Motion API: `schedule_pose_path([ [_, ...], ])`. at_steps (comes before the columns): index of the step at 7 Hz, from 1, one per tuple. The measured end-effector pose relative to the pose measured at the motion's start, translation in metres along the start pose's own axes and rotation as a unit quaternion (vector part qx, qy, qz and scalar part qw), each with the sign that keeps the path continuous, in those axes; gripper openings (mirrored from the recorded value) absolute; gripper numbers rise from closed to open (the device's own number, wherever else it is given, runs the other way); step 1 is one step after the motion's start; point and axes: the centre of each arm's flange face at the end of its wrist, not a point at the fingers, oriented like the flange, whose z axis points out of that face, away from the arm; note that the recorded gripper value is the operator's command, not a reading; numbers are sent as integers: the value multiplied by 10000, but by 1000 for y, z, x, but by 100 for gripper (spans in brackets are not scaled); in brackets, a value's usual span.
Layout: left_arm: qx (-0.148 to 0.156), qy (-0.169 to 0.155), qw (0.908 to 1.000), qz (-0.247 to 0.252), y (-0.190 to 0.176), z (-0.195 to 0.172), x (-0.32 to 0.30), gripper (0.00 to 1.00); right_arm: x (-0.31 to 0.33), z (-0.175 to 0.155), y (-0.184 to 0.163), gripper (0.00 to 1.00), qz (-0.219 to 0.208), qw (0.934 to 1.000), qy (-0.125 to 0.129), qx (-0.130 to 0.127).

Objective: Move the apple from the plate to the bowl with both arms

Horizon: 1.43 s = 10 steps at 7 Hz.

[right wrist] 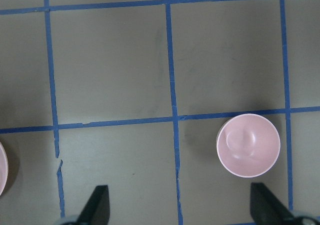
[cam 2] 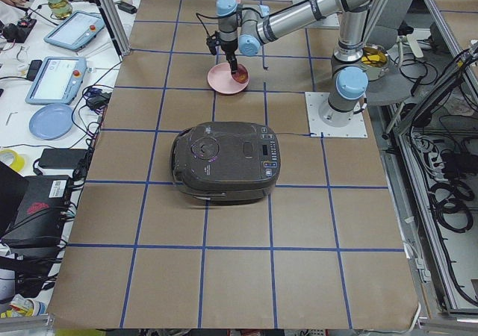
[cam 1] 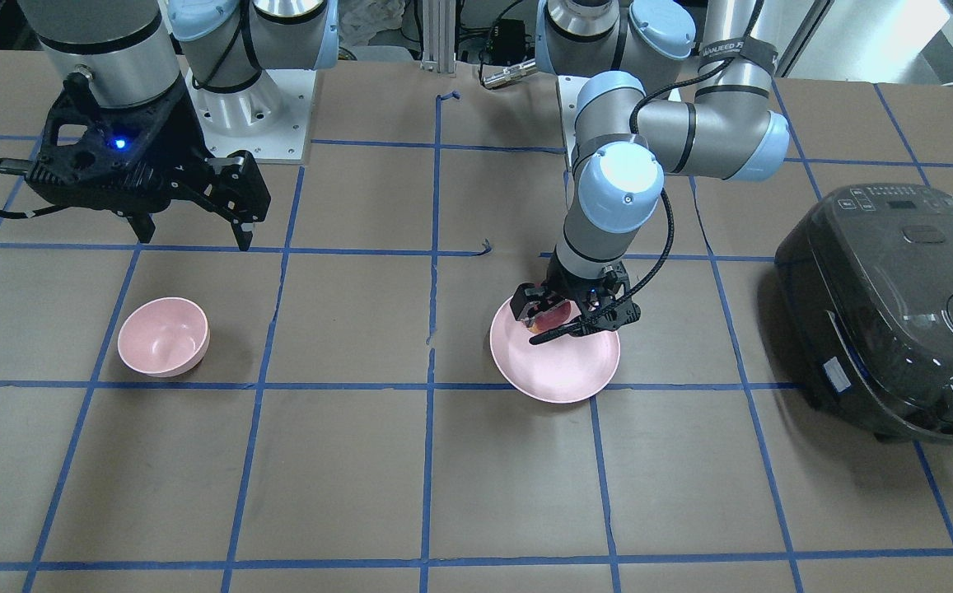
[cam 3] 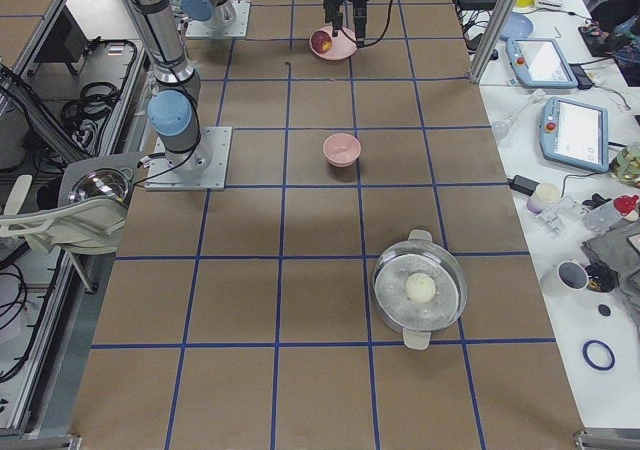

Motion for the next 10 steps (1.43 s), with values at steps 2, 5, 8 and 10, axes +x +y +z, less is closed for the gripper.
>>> schedule_pose_path([
  [2,-231,-72,9997,-88,2,21,-1,96,2,3,-1,100,-11,10000,13,-33],
  [5,-356,-140,9992,135,0,37,0,19,58,43,-18,100,-396,9985,59,-370],
  [8,-84,27,9970,770,-14,11,5,5,164,151,-8,96,-347,9965,-16,-764],
  [10,370,316,9932,1062,-40,-63,25,1,200,242,26,76,-335,9974,-26,-642],
])
